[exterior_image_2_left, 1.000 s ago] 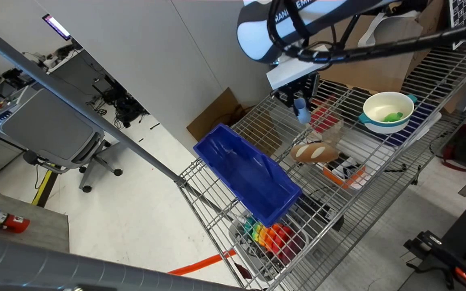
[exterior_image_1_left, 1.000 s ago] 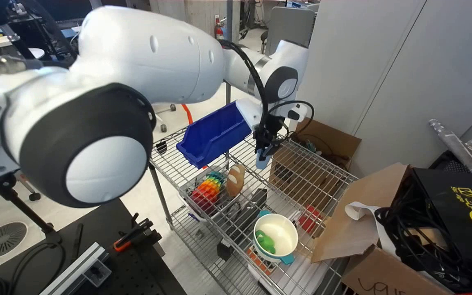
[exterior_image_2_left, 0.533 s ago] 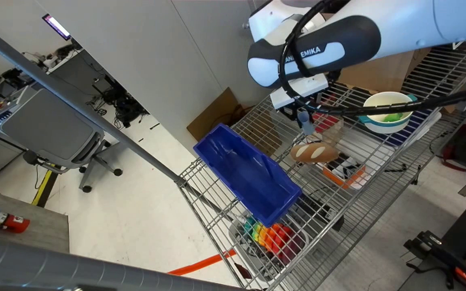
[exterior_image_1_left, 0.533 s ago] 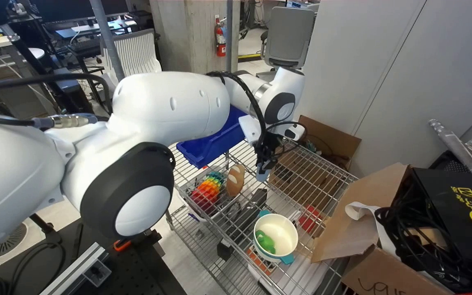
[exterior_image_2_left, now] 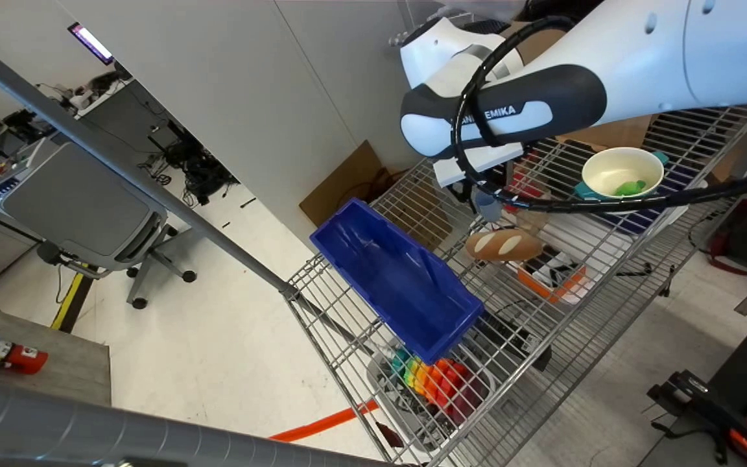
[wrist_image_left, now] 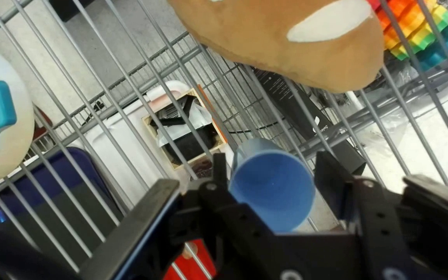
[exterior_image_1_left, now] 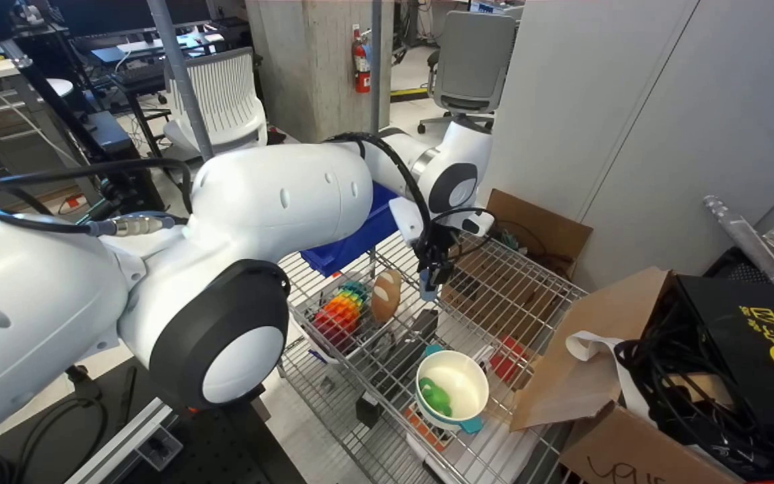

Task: Remove the cup from the blue tray and put it on the rack

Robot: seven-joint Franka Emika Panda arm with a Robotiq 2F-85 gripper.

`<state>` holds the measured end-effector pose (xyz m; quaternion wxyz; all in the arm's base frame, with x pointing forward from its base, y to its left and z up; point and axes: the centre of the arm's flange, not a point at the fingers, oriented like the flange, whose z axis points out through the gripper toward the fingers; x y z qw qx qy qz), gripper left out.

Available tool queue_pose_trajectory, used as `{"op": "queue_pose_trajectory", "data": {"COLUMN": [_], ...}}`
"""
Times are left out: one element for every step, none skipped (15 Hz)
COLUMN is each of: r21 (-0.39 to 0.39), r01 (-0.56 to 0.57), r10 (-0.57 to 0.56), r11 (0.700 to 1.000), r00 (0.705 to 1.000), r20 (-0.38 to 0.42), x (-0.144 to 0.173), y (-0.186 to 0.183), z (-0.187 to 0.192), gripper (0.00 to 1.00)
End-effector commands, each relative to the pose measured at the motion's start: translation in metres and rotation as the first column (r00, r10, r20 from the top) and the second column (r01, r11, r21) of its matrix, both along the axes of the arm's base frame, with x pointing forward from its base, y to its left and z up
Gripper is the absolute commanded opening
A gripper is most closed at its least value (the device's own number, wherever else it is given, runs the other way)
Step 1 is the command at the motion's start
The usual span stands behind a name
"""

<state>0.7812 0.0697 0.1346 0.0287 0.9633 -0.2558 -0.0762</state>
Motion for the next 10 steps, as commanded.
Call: {"op": "queue_pose_trajectory", "data": {"r21": [-0.006,-0.001,0.002,-0.014,-0.023,-0.014,0.035,0.002,0.011,0.015], "r01": [-0.057,-0.075,-0.090,-0.103,-0.120,-0.137,-0.148,-0.115,-0.128,-0.134], "r10": [0.057,0.075,0.090,0.103,0.120,0.137,0.148,0.115,0.128,0.134], "r11": [0.998,0.997,0.996,0.995,0.993,0.991,0.988,0.993,0.992,0.991], "r00": [0.998,0.997,0.996,0.995,0.993,0.991,0.989,0.993,0.992,0.991], "r20": [0.007,0.002,-0.009,-0.008,-0.008,-0.008,-0.010,0.010,0.010,0.010], "x": [0.070,0.063,0.054,0.043,0.029,0.020,0.010,0.002,0.001,0.001], "y": [0.019,0.022,0.025,0.028,0.032,0.036,0.040,0.032,0.037,0.040], "z": [0.006,0.013,0.022,0.033,0.049,0.062,0.079,0.047,0.060,0.069], "gripper": [0.92,0.98,1.00,1.00,1.00,1.00,1.00,1.00,1.00,1.00]}}
